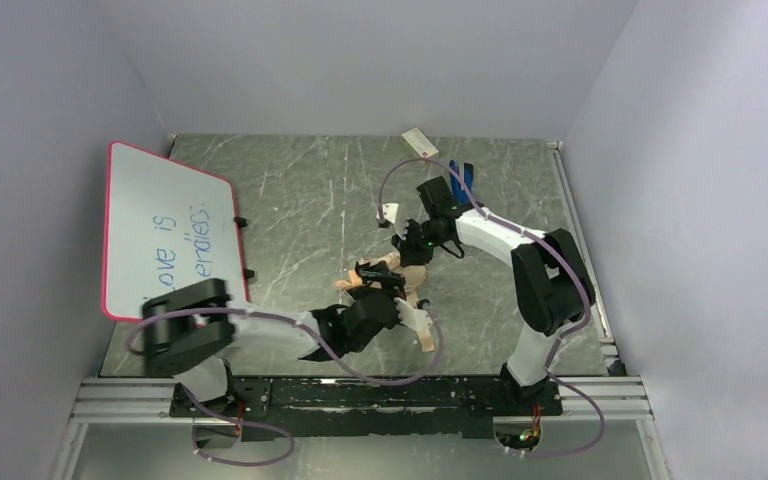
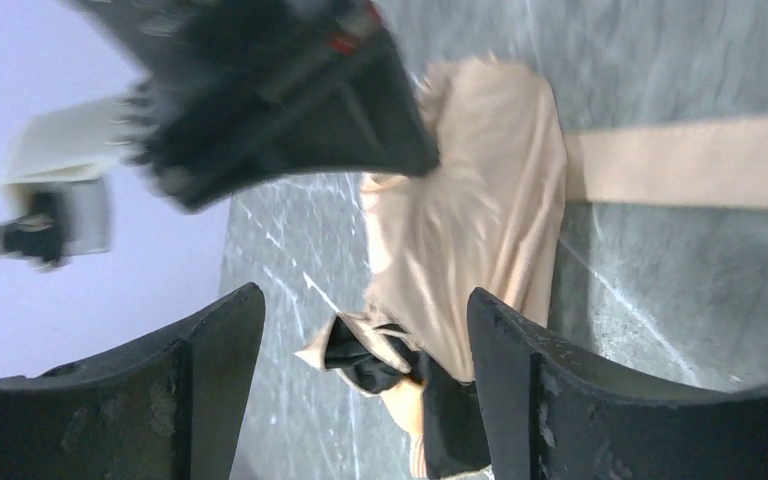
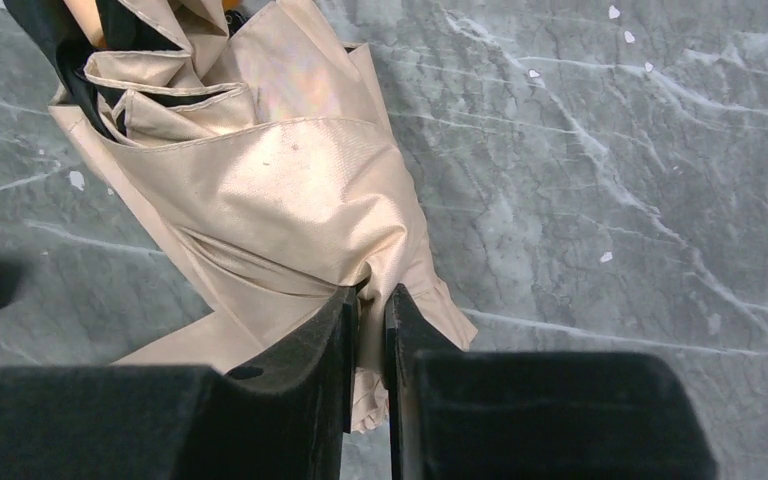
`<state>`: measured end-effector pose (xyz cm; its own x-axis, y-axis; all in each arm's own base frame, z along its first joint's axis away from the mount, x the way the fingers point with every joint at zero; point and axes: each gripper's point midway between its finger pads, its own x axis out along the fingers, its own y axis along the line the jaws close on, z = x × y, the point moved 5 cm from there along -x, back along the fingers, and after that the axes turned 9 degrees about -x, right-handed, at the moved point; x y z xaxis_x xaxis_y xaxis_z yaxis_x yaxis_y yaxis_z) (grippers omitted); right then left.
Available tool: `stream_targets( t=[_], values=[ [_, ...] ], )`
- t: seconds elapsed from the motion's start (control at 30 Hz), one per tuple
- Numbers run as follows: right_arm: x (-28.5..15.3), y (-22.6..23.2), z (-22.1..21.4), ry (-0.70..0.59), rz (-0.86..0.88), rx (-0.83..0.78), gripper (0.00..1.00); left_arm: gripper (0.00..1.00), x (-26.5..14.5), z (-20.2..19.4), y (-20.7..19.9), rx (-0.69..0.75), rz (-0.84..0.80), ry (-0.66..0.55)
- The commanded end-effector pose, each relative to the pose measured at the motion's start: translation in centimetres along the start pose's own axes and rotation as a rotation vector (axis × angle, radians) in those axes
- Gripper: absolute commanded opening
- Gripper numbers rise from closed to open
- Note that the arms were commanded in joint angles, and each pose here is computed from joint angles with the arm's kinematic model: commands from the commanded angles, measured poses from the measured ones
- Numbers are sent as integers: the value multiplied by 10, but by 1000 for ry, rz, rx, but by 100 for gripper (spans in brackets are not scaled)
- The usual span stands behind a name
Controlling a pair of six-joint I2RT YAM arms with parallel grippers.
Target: Put away the umbrella
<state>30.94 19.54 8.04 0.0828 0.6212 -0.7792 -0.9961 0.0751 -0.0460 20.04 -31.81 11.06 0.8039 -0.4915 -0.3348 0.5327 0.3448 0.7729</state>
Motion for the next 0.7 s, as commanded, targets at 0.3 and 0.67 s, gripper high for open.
stream_targets(
  t=[0.3, 0.67],
  values=[
    [6, 26, -55, 233, -205, -55, 19, 74, -60, 13, 84, -612, -372, -295],
    [5, 62, -40, 216, -338, -176, 22, 77, -5, -15, 134, -713, -470, -268]
  ],
)
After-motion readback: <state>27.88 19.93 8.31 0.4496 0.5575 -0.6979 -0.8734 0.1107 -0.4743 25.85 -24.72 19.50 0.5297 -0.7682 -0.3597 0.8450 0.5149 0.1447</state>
